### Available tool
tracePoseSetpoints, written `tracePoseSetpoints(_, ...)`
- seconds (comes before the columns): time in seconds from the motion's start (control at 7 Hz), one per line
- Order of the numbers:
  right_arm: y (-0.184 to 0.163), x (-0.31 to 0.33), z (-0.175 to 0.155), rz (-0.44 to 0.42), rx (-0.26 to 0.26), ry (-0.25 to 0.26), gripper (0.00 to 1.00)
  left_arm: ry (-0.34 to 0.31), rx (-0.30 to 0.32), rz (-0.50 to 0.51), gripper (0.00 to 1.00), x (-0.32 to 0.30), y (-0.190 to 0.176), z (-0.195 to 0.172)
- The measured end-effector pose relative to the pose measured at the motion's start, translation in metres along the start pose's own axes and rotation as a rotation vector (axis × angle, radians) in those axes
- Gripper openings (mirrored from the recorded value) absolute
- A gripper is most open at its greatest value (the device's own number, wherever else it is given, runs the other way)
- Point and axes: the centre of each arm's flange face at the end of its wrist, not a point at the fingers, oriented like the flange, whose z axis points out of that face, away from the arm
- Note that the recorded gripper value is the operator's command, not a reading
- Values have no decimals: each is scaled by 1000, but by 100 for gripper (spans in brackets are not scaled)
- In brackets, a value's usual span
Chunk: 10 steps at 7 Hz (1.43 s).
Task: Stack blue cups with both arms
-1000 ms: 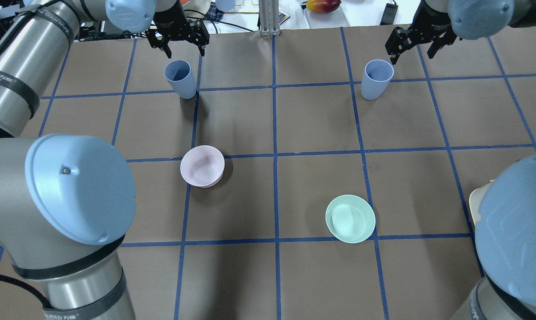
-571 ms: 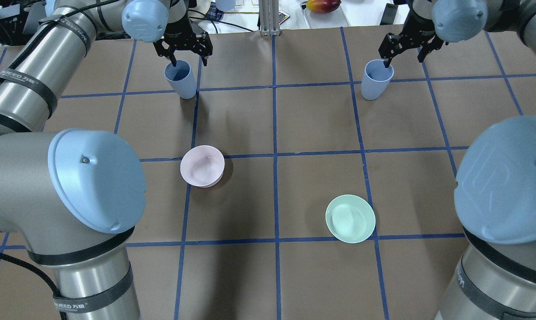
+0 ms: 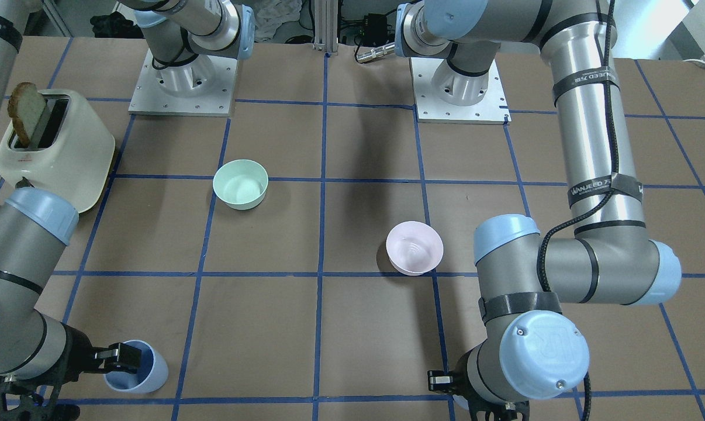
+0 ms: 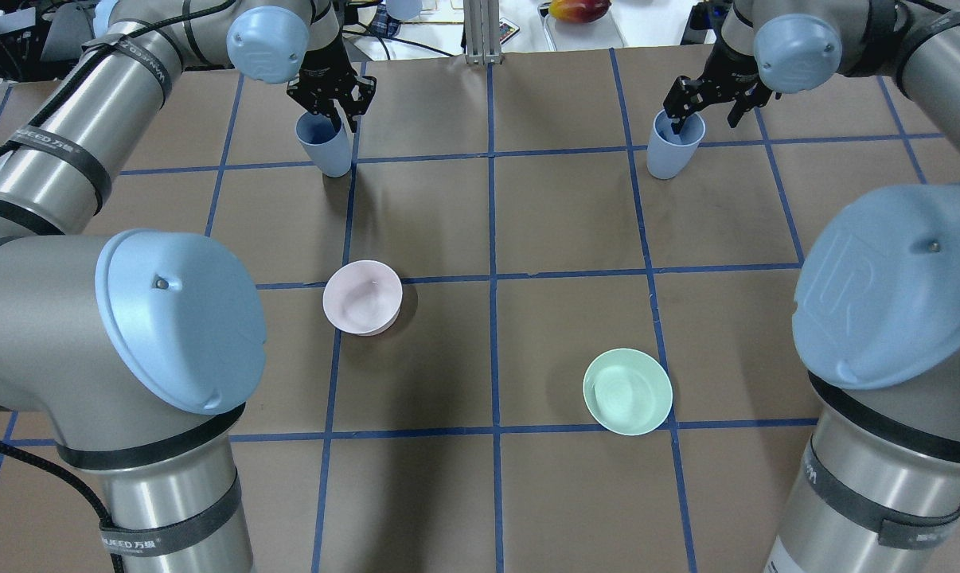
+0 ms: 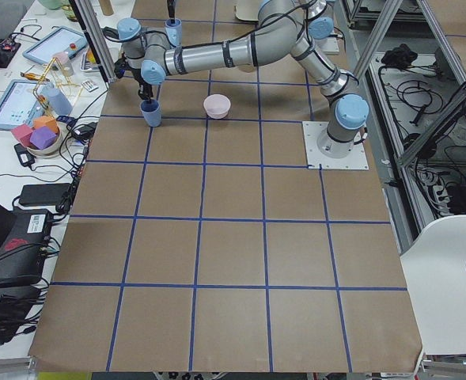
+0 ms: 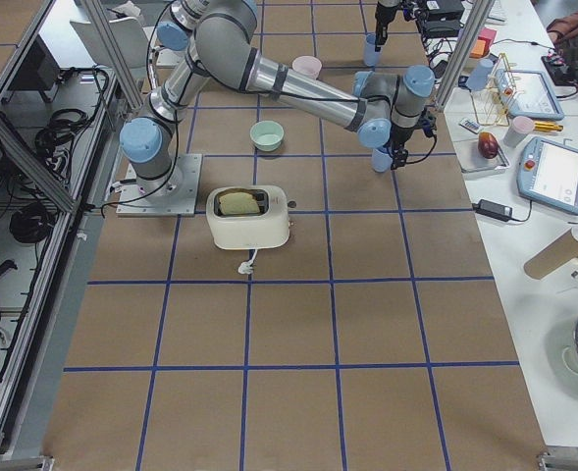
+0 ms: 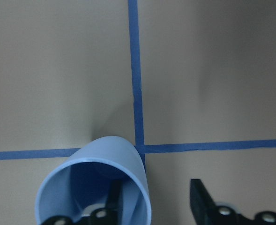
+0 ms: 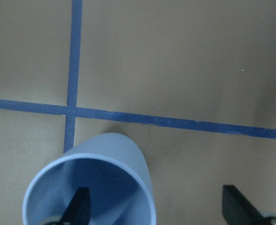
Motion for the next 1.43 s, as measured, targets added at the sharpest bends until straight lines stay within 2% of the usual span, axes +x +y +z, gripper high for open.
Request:
tracePoseSetpoints(0.14, -1, 0, 6, -1, -6, -8, 34, -7, -4, 3, 0, 1, 2, -3)
tracePoseSetpoints(0.29, -1, 0, 9, -2, -10, -10, 12, -22, -13, 16, 0, 10, 7, -14)
tracePoseSetpoints(0.43, -1, 0, 9, -2, -14, -11, 0, -29, -21, 42, 0, 35, 19, -35)
tracePoseSetpoints(0.57, 0, 0, 10, -4, -19, -10, 0, -30, -23, 61, 0, 67, 33, -56)
tracePoseSetpoints(0.86, 4, -1, 9, 3, -53, -18, 0, -13, -37, 54, 0, 151, 71, -74)
tracePoseSetpoints(1.14, 11, -3, -13, 9, -94, -27, 0, 2, -88, 6, 0, 237, 118, -60)
tracePoseSetpoints(1.43, 28, -4, -60, 16, -128, -28, 0, -18, -161, 16, 2, 276, 160, -28)
